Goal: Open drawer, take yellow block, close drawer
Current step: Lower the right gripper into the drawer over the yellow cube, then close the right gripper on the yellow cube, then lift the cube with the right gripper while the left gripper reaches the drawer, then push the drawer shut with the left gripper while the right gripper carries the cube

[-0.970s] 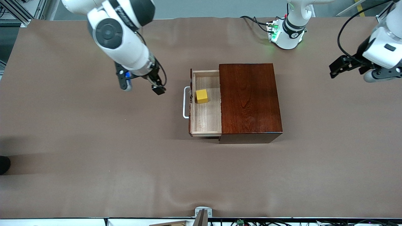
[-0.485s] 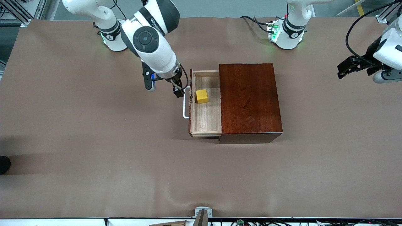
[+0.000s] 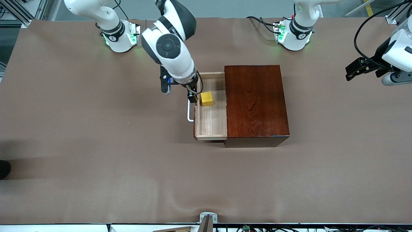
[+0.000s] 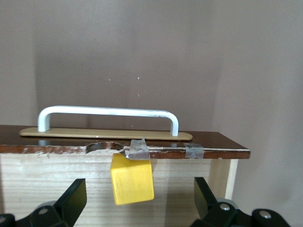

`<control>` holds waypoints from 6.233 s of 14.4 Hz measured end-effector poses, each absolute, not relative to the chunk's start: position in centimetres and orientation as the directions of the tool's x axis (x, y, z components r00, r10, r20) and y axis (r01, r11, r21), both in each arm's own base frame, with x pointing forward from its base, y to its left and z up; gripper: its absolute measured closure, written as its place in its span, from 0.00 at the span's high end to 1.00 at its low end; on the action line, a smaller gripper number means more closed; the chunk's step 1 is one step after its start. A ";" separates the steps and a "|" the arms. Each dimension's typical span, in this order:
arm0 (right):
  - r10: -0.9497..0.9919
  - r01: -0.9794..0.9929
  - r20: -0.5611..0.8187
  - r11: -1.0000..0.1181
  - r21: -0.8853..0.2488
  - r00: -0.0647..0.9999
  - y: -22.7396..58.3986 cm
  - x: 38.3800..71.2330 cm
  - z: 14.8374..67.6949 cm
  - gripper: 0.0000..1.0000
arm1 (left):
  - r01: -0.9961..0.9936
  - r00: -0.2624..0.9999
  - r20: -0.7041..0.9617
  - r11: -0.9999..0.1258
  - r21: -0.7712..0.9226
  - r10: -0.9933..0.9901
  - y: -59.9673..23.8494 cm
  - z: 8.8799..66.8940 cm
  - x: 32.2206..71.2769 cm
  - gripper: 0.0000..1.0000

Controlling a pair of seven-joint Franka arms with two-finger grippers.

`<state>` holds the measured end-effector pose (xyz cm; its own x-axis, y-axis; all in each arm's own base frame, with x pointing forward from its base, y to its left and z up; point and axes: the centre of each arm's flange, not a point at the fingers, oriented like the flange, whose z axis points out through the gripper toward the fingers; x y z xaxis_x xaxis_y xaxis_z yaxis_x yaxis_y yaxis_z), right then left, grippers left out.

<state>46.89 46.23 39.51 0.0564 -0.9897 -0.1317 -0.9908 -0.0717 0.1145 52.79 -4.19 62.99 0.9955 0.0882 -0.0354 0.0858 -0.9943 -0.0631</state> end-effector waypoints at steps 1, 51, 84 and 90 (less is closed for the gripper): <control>-0.990 -0.992 -0.130 -0.063 0.111 0.048 46.8 46.7 38.8 1.00 | 0.086 0.995 -0.035 -0.994 -0.063 0.089 -4.2 63.0 52.8 1.00; -0.930 -0.921 -0.067 -0.367 0.130 0.361 39.0 54.4 42.0 0.56 | 0.135 0.988 -0.073 -0.991 0.016 0.134 -36.3 56.7 48.1 1.00; -0.300 -0.296 -0.156 -0.954 0.051 0.941 3.6 58.5 30.7 0.56 | 0.704 0.675 0.104 -0.679 0.209 0.731 -64.7 29.9 42.5 1.00; -0.176 -0.176 -0.091 -0.984 0.010 0.980 -4.1 56.4 26.6 0.56 | 0.757 0.629 0.184 -0.649 0.073 0.755 -62.6 29.7 43.6 1.00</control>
<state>56.45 -4.13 26.61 0.9802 -0.1760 -0.0913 -0.1758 -0.9844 0.0100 43.64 -62.58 29.68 0.6294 0.7551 0.1835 0.7572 -0.6490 0.0735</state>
